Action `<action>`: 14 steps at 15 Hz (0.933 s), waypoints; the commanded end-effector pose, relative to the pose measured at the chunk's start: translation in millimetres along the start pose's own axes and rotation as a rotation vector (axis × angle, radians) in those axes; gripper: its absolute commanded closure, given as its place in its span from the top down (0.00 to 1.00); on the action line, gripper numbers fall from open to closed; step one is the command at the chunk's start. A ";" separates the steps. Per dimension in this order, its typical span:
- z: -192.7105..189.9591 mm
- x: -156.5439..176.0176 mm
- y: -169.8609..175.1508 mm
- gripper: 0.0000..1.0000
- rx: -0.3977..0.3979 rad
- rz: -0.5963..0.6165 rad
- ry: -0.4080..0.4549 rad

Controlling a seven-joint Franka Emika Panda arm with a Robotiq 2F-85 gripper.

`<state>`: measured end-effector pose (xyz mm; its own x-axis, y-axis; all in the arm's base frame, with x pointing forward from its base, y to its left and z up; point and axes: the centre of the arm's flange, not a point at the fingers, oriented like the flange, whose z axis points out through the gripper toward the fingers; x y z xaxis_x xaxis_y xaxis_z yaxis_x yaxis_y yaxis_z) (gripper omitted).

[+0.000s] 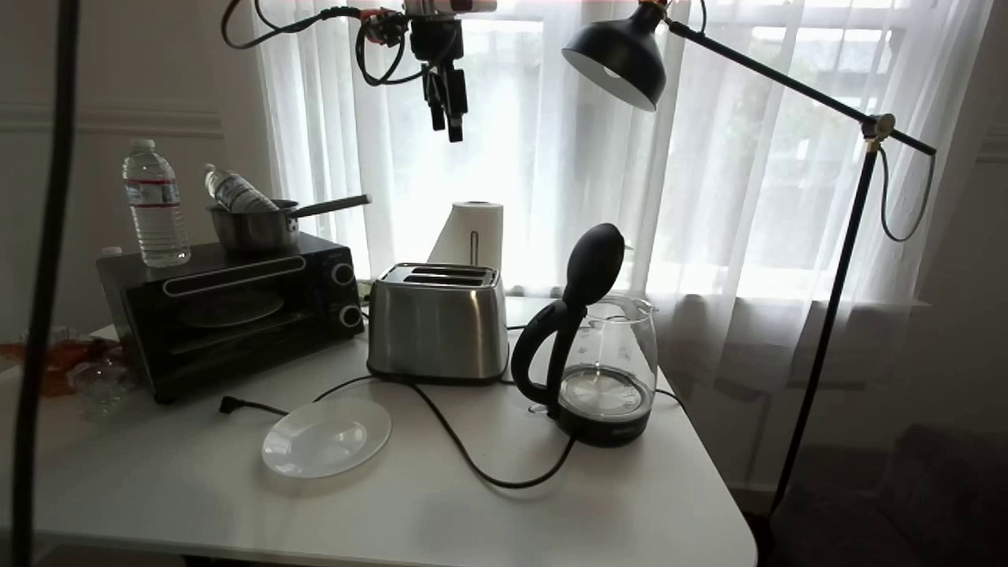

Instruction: Move the paper towel roll to the right

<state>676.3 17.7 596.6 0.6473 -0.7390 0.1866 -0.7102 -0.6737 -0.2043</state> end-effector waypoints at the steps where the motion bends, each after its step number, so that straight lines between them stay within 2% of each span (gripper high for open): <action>1: -0.8 0.4 0.0 1.00 0.001 0.001 0.001; 4: 3.5 4.8 -6.0 1.00 -0.008 0.019 -0.002; 9: 36.7 16.7 -51.1 1.00 -0.067 0.153 -0.006; 14: 73.4 27.2 -75.4 1.00 -0.118 0.265 0.040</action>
<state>727.1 44.2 543.0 0.4935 -0.8555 0.1565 -0.8427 -0.5149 -0.1571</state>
